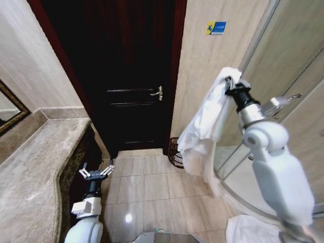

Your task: Discard the used towel into the hamper.

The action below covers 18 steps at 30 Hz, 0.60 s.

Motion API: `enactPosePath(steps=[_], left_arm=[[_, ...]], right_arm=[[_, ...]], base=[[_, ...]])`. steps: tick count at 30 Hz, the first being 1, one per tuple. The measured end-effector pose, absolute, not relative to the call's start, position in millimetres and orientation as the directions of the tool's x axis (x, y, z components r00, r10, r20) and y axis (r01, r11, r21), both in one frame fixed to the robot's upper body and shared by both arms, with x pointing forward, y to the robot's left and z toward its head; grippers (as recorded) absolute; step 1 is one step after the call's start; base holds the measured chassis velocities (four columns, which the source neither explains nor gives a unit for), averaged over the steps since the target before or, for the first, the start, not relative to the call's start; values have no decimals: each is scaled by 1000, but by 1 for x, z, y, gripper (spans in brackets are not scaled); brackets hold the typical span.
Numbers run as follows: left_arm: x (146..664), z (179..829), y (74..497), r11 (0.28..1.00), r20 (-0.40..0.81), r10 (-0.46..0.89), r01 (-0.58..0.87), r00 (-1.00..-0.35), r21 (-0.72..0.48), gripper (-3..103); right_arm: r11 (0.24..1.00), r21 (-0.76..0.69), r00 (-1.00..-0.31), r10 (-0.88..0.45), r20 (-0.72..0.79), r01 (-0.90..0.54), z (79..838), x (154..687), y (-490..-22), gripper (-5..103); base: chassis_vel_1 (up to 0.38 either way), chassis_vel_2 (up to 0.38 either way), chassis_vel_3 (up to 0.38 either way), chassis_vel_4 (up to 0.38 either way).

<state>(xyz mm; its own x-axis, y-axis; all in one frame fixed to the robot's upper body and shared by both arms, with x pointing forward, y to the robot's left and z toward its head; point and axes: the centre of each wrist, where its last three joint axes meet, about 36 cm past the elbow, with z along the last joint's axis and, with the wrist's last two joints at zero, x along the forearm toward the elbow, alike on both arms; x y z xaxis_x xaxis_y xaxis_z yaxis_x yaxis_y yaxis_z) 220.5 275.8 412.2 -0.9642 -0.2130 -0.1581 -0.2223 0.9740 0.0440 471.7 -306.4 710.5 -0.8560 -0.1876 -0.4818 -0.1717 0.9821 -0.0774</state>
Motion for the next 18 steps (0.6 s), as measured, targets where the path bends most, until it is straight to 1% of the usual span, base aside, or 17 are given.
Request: enactPosePath(steps=[2, 5, 13, 14, 15, 18], left_arm=[[219, 413, 277, 973, -161, -220, -229, -962, 39, 100], [216, 416, 282, 968, -179, -239, -248, -954, 28, 100], [208, 419, 292, 961, -201, -265, -275, -943, 27, 100], [207, 419, 294, 960, -205, -270, -280, -941, 23, 100], [207, 419, 294, 960, -205, -270, -280, -941, 23, 100], [206, 417, 297, 958, -206, -280, -288, -937, 8, 100]], right_arm=[[983, -84, -852, -185, -490, -166, 722, 478, -309, 4], [983, -109, -829, -184, -528, -149, 769, 495, -315, 4], [986, -110, -830, -167, -532, -128, 821, 529, -310, 4], [987, -104, -823, -161, -544, -124, 842, 539, -306, 4], [987, -104, -823, -161, -544, -124, 842, 539, -306, 4], [988, -85, -800, -156, -580, -131, 887, 556, -286, 4]], base=[[0, 0, 0, 0], [0, 0, 0, 0], [0, 0, 0, 0], [0, 0, 0, 0], [0, 0, 0, 0], [0, 0, 0, 0]])
